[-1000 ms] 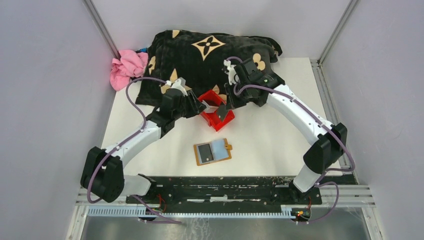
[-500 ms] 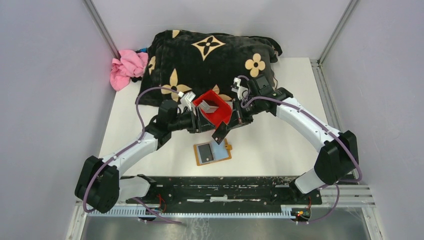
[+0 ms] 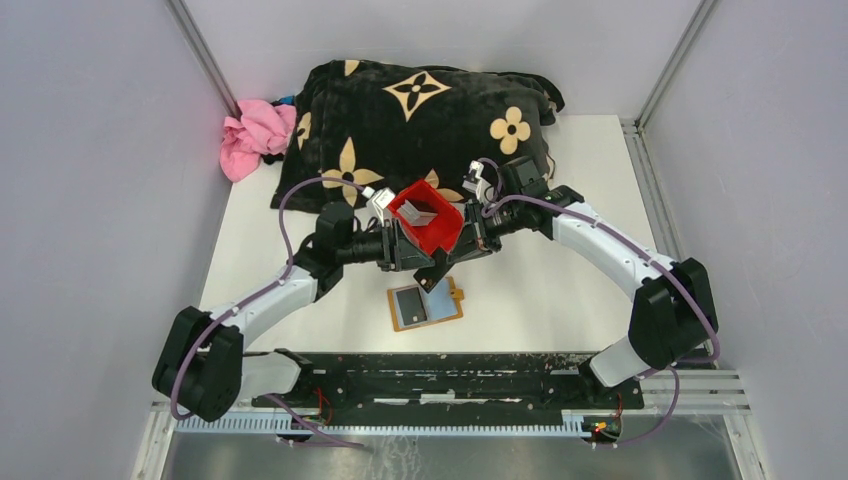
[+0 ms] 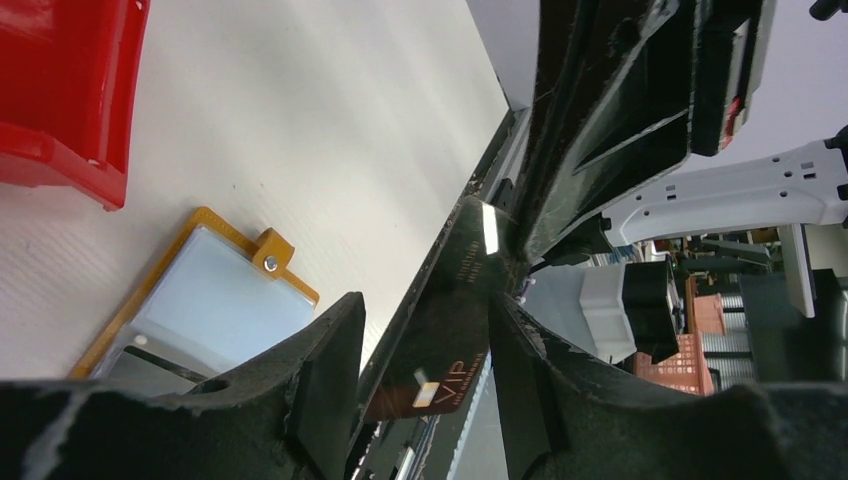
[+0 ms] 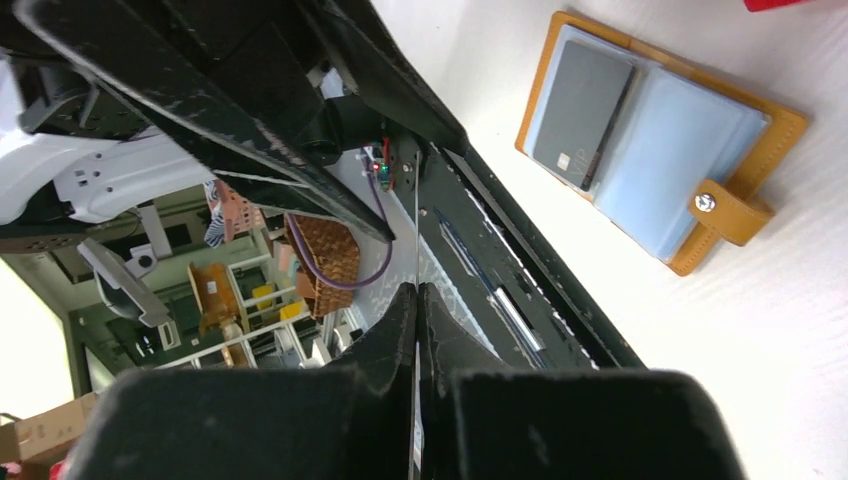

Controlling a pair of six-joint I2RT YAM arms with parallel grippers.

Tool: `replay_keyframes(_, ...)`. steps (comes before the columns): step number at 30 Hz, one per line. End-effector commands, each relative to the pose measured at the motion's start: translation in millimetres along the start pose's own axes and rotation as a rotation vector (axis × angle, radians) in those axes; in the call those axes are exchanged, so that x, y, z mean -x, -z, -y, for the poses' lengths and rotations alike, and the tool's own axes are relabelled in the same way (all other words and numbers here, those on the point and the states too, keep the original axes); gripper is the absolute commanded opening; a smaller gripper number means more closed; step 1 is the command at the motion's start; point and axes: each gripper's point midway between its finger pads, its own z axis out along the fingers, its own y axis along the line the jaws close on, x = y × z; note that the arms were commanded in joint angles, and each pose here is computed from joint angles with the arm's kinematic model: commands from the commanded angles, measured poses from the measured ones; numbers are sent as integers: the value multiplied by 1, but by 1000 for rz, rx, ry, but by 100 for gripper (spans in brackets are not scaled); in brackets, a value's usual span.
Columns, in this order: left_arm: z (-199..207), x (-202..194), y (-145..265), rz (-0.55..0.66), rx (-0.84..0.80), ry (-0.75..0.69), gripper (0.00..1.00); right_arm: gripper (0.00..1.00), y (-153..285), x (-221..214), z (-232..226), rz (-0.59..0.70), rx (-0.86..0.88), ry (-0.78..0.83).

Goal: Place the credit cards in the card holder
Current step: Pick up the credit card from the storage box.

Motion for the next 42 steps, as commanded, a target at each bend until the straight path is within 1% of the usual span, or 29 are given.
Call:
replay_keyframes(1, 4, -2, 3, -12, -49, 12, 56, 1, 3, 7, -22, 15, 116, 31)
replay_keyframes(4, 0, -1, 5, -7, -40, 16, 55, 1, 2, 5, -21, 8, 123, 25)
replay_keyframes(8, 5, 5, 10, 9, -57, 9, 55, 1, 1, 4, -19, 3, 128, 19)
replay_keyframes(15, 10, -1, 9, -42, -117, 31, 50, 1, -5, 7, -19, -12, 161, 3)
replay_keyframes(18, 11, -6, 8, -66, -140, 45, 42, 1, -8, 9, -18, -15, 172, -4)
replay_keyframes(21, 13, -9, 8, -83, -159, 58, 25, 1, -11, 13, -16, -15, 174, -10)
replay_keyframes(22, 13, -10, 8, -86, -163, 62, 16, 1, -12, 13, -16, -17, 176, -13)
replay_keyframes(24, 13, -10, 8, -87, -166, 66, 6, 1, -13, 16, -17, -14, 183, -13)
replay_keyframes(25, 12, -11, 8, -89, -165, 70, 3, 1, -13, 17, -17, -13, 184, -15)
replay_keyframes(27, 9, -11, 7, -82, -152, 79, 3, 1, -14, 20, -16, -9, 181, -18)
replay_keyframes(28, 7, -11, 7, -73, -140, 85, 3, 3, -14, 21, -15, -8, 178, -21)
replay_keyframes(31, -4, -10, 5, -35, -82, 114, 3, 24, -13, 24, -14, 2, 156, -8)
replay_keyframes(33, -18, -9, 5, 10, -4, 148, 3, 35, -12, 25, -10, 9, 116, 7)
replay_keyframes(35, -31, -8, 7, 69, 75, 181, 3, 42, -11, 27, -3, 19, 62, 23)
replay_keyframes(36, -37, -6, 11, 108, 117, 196, 3, 45, -10, 28, 2, 26, 25, 33)
replay_keyframes(38, -47, -5, 16, 172, 179, 230, 3, 47, -6, 30, 16, 49, -68, 47)
replay_keyframes(42, -66, -12, 30, 289, 282, 307, 3, 51, 9, 45, 38, 170, -274, 110)
